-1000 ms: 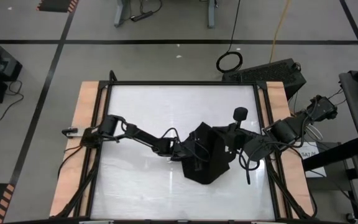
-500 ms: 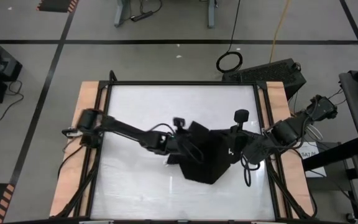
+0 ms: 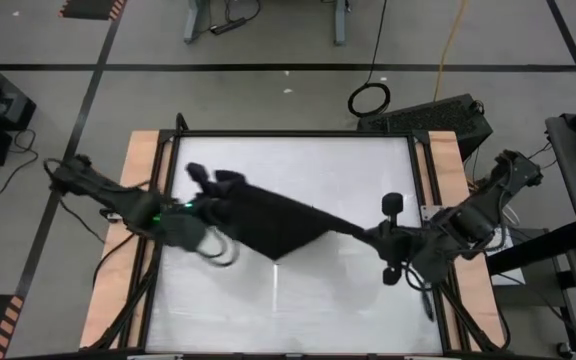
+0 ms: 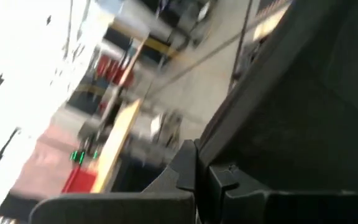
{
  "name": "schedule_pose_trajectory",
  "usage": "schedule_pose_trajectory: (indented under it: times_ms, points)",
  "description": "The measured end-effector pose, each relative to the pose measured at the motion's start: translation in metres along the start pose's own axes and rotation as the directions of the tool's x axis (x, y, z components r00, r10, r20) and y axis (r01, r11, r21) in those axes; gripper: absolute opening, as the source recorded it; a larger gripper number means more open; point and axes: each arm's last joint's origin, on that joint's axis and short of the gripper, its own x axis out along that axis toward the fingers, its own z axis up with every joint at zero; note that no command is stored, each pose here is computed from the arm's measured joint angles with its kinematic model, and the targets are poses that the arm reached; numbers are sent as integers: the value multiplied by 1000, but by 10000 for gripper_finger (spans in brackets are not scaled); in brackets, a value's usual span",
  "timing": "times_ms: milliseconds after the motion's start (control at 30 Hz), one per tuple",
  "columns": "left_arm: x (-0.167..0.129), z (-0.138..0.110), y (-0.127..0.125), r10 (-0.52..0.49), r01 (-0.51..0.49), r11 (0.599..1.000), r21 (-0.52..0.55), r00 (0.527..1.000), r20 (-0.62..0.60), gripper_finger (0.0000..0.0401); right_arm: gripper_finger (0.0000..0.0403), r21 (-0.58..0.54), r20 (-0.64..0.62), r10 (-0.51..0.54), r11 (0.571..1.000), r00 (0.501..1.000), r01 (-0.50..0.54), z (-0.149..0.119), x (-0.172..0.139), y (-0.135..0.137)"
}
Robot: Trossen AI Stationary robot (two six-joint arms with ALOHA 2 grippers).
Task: Roll towel
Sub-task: Roll the black towel
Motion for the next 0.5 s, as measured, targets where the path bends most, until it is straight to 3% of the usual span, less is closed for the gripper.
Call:
schedule_pose_trajectory:
  times_ms: [133,267,433,500]
  points:
    - [-35,1,12,-79,71,995,63,987,140,1,0,-26,129,82,997,988,-79,11,-12,7]
    - [-61,8,12,-118,77,983,164,960,254,1,0,-99,253,165,985,953,-145,22,-24,10]
    - [-78,21,18,-74,11,982,190,941,331,0,0,-162,315,168,979,934,-122,30,-33,5]
    - [-78,23,22,-42,-23,981,195,946,321,0,0,-151,304,114,986,946,-71,32,-36,-2]
